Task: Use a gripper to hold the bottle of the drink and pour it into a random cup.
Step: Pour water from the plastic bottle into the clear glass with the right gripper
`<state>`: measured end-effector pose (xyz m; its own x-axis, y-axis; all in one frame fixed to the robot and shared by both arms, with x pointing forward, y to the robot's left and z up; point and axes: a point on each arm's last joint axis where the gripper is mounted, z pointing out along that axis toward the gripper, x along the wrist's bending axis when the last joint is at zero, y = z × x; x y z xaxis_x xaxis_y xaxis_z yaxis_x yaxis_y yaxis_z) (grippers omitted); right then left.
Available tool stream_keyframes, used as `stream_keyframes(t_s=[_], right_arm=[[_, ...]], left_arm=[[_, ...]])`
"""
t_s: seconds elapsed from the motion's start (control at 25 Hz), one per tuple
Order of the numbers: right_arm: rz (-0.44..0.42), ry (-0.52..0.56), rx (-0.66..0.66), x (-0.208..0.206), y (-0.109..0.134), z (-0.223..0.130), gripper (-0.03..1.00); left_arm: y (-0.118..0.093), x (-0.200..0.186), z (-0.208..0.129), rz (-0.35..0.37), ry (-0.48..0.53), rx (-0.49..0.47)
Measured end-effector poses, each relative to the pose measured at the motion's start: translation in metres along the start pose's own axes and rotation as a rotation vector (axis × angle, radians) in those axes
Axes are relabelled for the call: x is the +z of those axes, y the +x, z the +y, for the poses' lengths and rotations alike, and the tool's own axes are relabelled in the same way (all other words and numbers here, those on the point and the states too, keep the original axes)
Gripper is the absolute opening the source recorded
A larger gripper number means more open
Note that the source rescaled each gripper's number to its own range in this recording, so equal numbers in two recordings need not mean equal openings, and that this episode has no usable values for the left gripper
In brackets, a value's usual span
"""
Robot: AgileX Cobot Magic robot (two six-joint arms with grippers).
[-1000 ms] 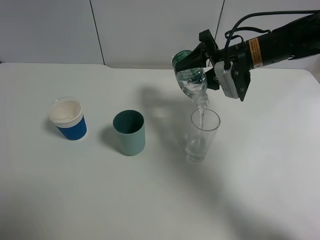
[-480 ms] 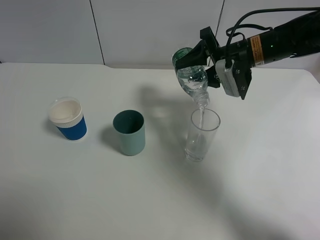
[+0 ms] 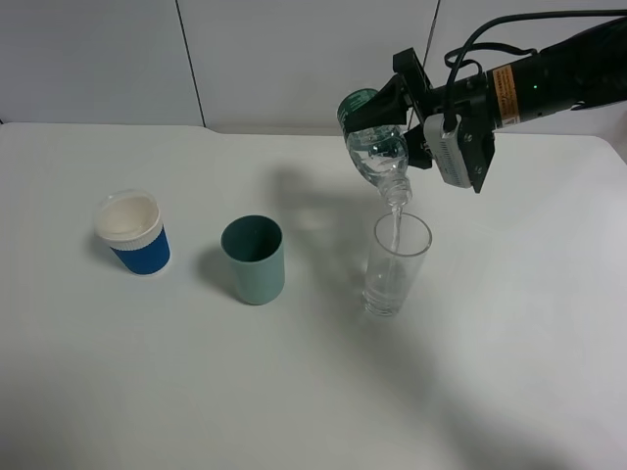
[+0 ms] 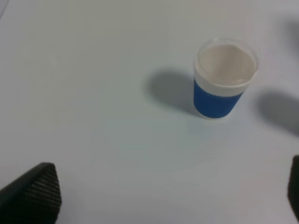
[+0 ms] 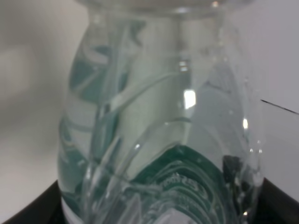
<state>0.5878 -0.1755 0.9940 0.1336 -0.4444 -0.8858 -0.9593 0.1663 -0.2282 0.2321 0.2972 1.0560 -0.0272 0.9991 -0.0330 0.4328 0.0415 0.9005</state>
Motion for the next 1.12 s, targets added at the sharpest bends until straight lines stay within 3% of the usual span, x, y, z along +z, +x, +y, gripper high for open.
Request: stream_keyframes(t_s=[1.12], right_arm=[[-0.002, 0.002, -0.05, -0.0009, -0.0016, 0.0001, 0.01]], left_arm=[[0.0001, 0.0, 0.0, 0.001, 0.0, 0.0]])
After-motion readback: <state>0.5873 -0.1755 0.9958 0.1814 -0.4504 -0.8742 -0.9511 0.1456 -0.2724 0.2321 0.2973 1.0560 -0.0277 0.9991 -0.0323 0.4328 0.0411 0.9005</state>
